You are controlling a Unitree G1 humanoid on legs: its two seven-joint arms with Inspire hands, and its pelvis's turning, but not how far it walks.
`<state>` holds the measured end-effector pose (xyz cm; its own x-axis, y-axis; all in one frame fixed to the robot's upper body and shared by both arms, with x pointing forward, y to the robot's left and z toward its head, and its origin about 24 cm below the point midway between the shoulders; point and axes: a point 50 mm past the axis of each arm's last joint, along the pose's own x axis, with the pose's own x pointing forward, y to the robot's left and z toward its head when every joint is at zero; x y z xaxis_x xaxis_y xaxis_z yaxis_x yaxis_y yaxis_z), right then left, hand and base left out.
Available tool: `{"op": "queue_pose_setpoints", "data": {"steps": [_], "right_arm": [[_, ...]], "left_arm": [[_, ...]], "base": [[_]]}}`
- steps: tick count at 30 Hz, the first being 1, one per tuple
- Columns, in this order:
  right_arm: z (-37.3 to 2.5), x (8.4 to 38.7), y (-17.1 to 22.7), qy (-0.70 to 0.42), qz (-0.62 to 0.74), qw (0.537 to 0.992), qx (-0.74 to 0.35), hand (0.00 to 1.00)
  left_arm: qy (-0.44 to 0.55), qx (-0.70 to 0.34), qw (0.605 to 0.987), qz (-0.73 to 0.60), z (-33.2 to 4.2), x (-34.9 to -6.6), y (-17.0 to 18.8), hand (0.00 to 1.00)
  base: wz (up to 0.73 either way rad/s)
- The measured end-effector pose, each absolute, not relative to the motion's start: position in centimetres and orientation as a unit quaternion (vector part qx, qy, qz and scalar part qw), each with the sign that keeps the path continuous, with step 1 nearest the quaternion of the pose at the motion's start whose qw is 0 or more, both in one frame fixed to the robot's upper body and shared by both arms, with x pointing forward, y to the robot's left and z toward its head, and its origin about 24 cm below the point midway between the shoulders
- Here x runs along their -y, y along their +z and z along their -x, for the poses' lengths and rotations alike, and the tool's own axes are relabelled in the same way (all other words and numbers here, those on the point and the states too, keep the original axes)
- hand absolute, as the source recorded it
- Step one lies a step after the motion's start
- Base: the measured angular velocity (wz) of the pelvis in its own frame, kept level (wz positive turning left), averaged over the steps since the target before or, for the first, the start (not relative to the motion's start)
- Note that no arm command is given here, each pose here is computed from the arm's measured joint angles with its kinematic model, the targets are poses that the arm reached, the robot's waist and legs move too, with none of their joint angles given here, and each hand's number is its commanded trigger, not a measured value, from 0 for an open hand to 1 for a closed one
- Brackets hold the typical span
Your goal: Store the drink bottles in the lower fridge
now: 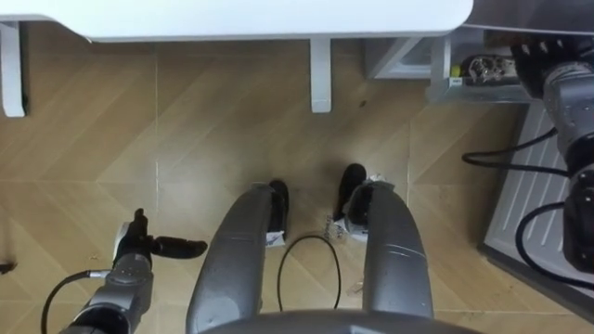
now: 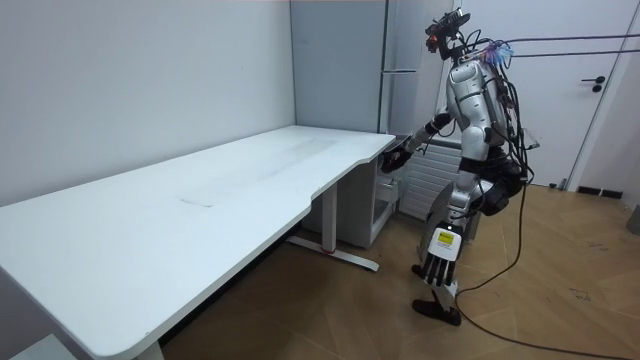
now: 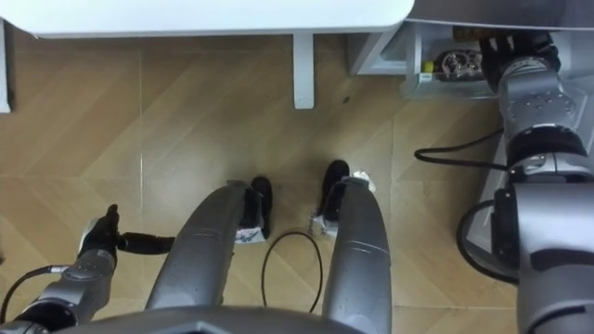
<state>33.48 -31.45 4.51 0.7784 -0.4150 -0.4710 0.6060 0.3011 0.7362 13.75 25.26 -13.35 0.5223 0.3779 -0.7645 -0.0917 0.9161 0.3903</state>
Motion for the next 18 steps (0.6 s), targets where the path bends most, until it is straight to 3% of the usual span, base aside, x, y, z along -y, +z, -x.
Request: {"op": "queue_pose_setpoints", "data": {"steps": [18], "right_arm": [[-32.82,31.57,3.50,-0.316,-0.488,0.807,-0.103,0.00]], "left_arm": [[0.139,-0.477,0.854,-0.153,-12.86,-25.38,-13.59,0.00]], "base": [[-0.01]]}}
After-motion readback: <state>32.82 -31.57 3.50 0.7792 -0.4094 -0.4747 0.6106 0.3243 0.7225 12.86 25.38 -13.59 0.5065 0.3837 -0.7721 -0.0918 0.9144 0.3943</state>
